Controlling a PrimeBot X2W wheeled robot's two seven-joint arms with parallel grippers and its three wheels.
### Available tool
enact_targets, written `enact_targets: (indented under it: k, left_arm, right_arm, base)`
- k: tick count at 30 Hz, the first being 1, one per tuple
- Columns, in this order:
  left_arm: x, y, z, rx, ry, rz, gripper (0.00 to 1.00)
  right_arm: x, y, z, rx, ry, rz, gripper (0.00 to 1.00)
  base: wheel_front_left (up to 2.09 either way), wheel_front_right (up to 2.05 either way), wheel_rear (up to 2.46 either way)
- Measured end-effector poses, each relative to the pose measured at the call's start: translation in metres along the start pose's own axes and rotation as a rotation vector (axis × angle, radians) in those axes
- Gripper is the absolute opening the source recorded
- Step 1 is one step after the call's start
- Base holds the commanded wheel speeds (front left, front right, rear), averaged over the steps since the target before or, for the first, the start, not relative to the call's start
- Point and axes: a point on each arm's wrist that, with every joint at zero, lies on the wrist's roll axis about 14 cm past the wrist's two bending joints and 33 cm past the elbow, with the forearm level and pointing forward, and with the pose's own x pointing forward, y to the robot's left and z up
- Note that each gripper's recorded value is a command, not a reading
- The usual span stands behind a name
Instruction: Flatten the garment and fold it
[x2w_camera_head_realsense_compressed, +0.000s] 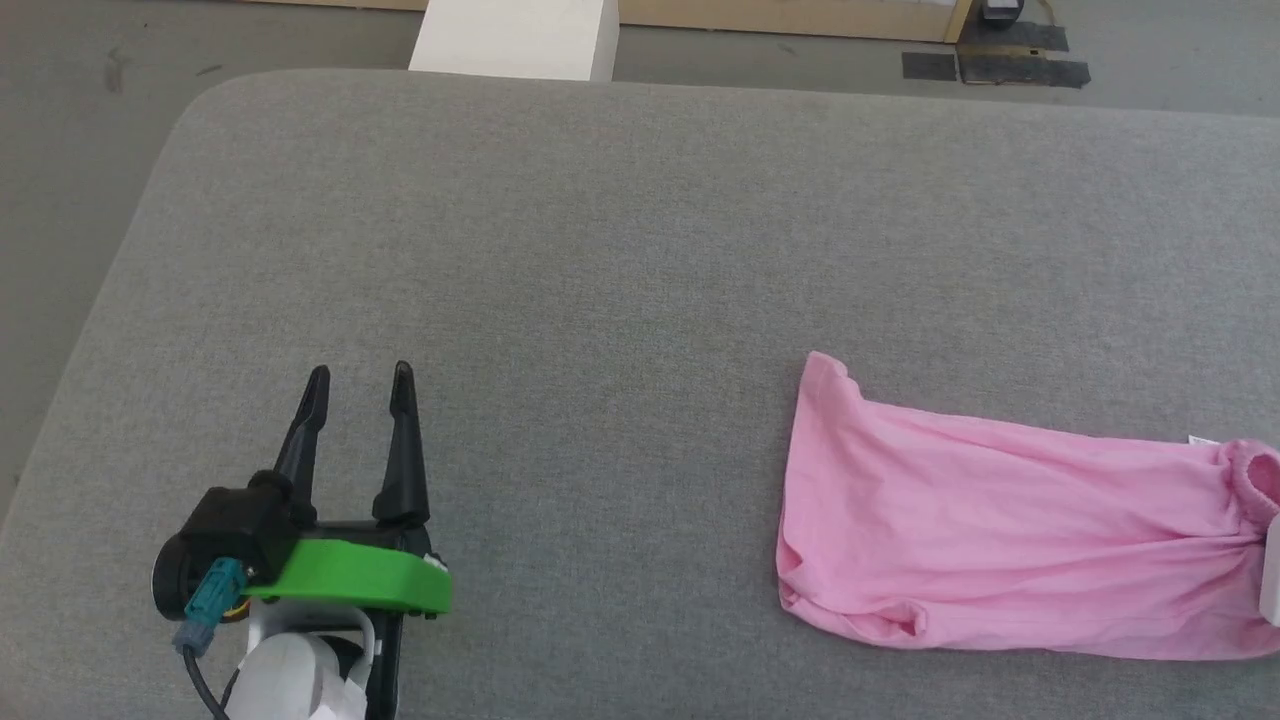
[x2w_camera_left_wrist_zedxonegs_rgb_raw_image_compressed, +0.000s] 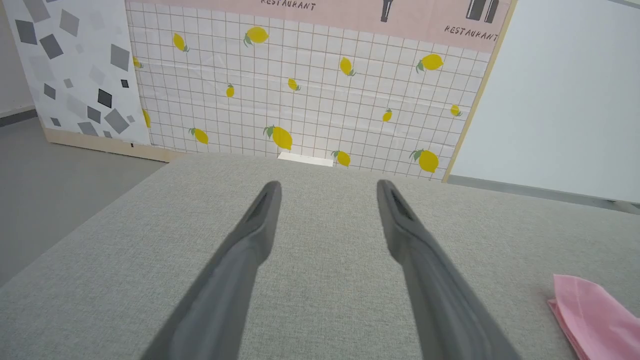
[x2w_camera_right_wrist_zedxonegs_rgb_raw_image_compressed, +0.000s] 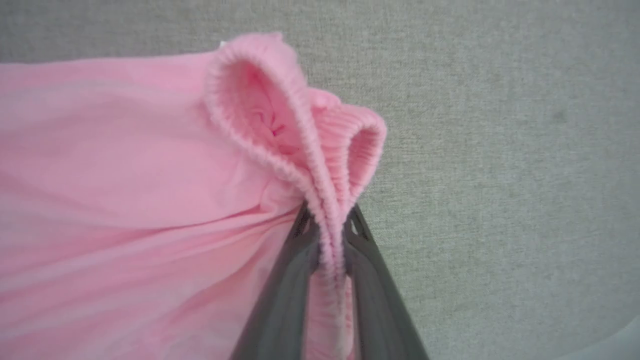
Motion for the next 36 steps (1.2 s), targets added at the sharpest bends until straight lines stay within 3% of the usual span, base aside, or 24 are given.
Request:
enact_targets:
  k: [4, 10, 16, 25, 31, 36]
  left_arm:
    - [0.0, 0.0, -0.001, -0.001, 0.001, 0.002, 1.0]
    - [-0.002, 0.0, -0.002, -0.009, 0.006, 0.002, 1.0]
    - [-0.002, -0.002, -0.005, -0.023, 0.011, 0.002, 1.0]
    - [-0.004, 0.004, -0.006, -0.023, 0.017, 0.017, 1.0]
    - [-0.007, 0.009, -0.005, -0.004, 0.016, 0.027, 1.0]
    - [-0.009, 0.014, -0.006, -0.002, 0.021, 0.043, 1.0]
  right_arm:
    - [-0.005, 0.008, 0.012, -0.045, -0.018, 0.014, 0.0]
    - [-0.034, 0.046, 0.037, -0.096, -0.053, 0.144, 0.0]
    - [-0.066, 0.105, 0.038, -0.11, -0.06, 0.357, 0.0]
    - [-0.081, 0.199, 0.023, -0.153, -0.069, 0.591, 0.0]
    - [-0.076, 0.236, 0.015, -0.164, -0.064, 0.652, 0.0]
    - [-0.061, 0.249, 0.009, -0.196, -0.056, 0.632, 0.0]
  base:
    - [0.0, 0.0, 0.0]
    - [0.0, 0.0, 0.0]
    - [0.0, 0.0, 0.0]
    - [0.0, 0.0, 0.0]
    - [0.0, 0.0, 0.0]
    - [0.0, 0.0, 0.0]
